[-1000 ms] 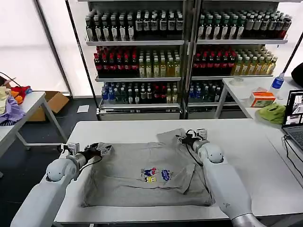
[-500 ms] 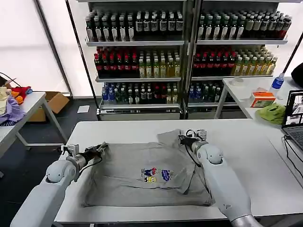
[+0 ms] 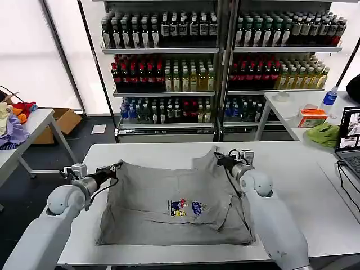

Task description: Fold and organize the clothes.

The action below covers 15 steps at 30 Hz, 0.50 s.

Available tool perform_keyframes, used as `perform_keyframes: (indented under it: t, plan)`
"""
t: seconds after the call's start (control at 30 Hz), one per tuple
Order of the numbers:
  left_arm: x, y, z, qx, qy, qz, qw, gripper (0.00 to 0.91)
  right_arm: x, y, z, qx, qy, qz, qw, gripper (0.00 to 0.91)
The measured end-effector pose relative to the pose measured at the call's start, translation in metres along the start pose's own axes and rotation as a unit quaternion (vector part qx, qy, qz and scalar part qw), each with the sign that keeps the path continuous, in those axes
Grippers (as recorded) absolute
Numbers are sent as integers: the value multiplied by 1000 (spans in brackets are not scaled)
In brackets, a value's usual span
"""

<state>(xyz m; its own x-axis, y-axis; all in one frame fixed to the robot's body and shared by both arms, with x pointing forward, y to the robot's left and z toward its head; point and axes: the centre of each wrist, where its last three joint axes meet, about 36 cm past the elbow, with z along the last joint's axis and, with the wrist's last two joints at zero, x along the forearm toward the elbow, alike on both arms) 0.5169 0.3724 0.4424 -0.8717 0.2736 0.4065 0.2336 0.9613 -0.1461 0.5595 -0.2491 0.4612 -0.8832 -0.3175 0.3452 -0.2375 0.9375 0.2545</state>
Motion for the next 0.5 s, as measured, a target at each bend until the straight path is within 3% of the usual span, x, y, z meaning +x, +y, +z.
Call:
perform_keyframes:
  t: [0.27,0.5]
  plan:
    - [49,-8,1,-12,-17,-21,1000,20,78,3,22,-15,-22,1,1000,0]
    - [95,-17,25,-19,4,-35,999,20,145,17,60,-23,-10,11,1000,0]
